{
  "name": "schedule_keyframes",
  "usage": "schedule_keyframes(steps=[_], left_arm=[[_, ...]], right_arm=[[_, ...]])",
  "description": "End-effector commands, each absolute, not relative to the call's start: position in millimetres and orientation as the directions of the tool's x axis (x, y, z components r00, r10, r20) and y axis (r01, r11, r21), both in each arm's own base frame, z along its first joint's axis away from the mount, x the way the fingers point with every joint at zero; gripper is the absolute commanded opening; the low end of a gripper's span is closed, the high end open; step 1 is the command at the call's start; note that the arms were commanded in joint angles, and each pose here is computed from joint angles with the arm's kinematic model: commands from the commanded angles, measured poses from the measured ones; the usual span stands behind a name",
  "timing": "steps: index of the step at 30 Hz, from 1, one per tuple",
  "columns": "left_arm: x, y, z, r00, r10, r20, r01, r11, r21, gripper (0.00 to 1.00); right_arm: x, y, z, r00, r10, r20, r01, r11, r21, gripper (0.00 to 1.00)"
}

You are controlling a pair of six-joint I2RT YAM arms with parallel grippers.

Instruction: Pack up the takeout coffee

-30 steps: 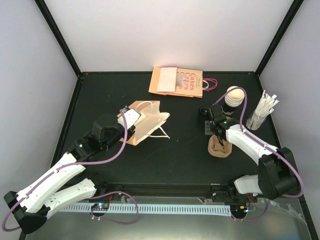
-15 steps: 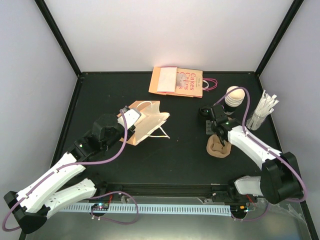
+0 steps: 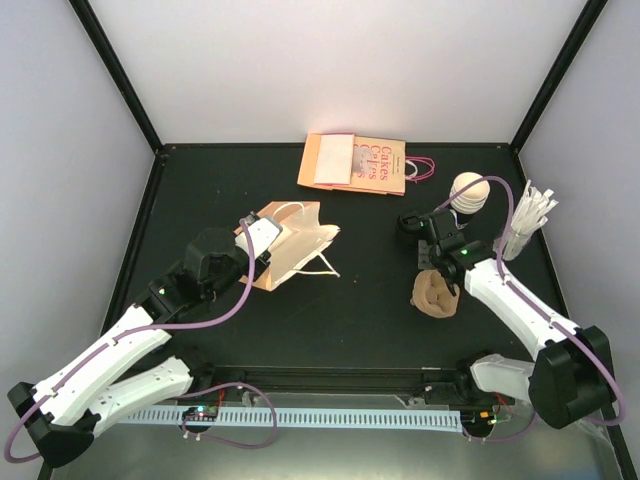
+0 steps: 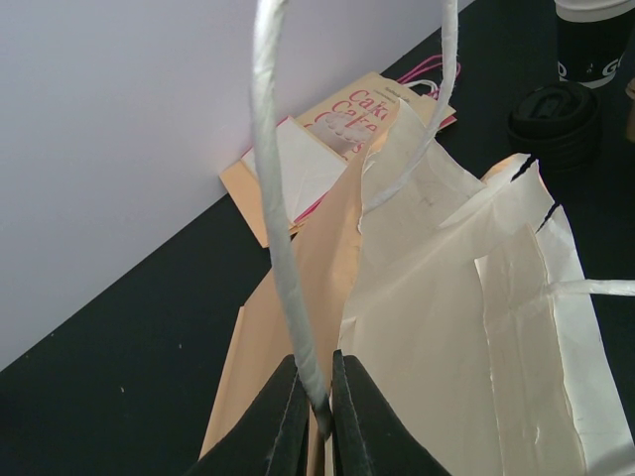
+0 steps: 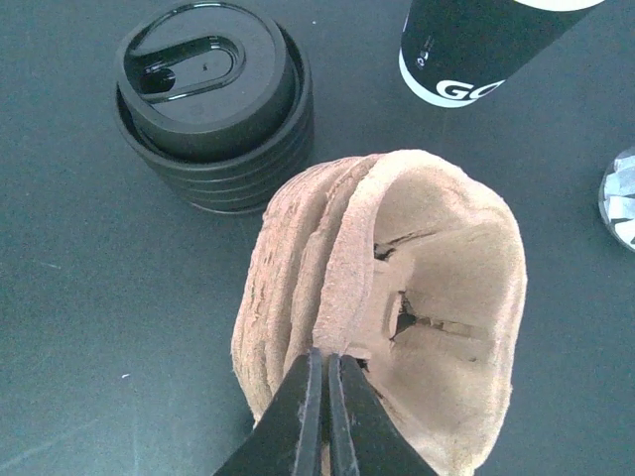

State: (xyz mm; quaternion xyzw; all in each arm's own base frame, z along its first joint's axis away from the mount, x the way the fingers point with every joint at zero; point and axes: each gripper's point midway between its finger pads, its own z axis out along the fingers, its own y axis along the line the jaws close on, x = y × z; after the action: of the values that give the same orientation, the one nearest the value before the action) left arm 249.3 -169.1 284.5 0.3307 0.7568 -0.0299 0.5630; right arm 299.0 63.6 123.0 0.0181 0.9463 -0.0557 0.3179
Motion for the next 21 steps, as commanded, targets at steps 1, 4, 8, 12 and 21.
schedule_keyframes(steps=[1, 4, 8, 12, 21], left_arm=[[248.2, -171.5, 295.8, -0.121, 0.434, -0.893, 0.533, 0.787, 0.310, 0.09], [248.5, -171.6, 295.3, -0.121, 0.436, -0.892, 0.534, 0.786, 0.312, 0.09], [248.8, -172.2, 295.2, -0.122, 0.437, -0.891, 0.534, 0.786, 0.312, 0.09], [248.7, -172.1, 294.6, -0.123, 0.438, -0.890, 0.535, 0.785, 0.312, 0.09], [248.6, -171.7, 294.9, -0.123, 0.437, -0.891, 0.534, 0.786, 0.312, 0.09]], right_arm=[[304.0, 65.9, 143.5, -0.772, -0.004, -0.635, 0.072, 0.993, -0.094, 0.01], [302.9, 63.1, 151.4, -0.765, -0.047, -0.642, 0.088, 0.980, -0.177, 0.01], [301.9, 66.6, 160.9, -0.765, -0.075, -0.640, 0.091, 0.971, -0.223, 0.01], [303.4, 72.1, 171.1, -0.750, -0.070, -0.658, 0.084, 0.977, -0.199, 0.01], [301.5, 84.7, 179.4, -0.754, -0.092, -0.651, 0.022, 0.986, -0.165, 0.01]])
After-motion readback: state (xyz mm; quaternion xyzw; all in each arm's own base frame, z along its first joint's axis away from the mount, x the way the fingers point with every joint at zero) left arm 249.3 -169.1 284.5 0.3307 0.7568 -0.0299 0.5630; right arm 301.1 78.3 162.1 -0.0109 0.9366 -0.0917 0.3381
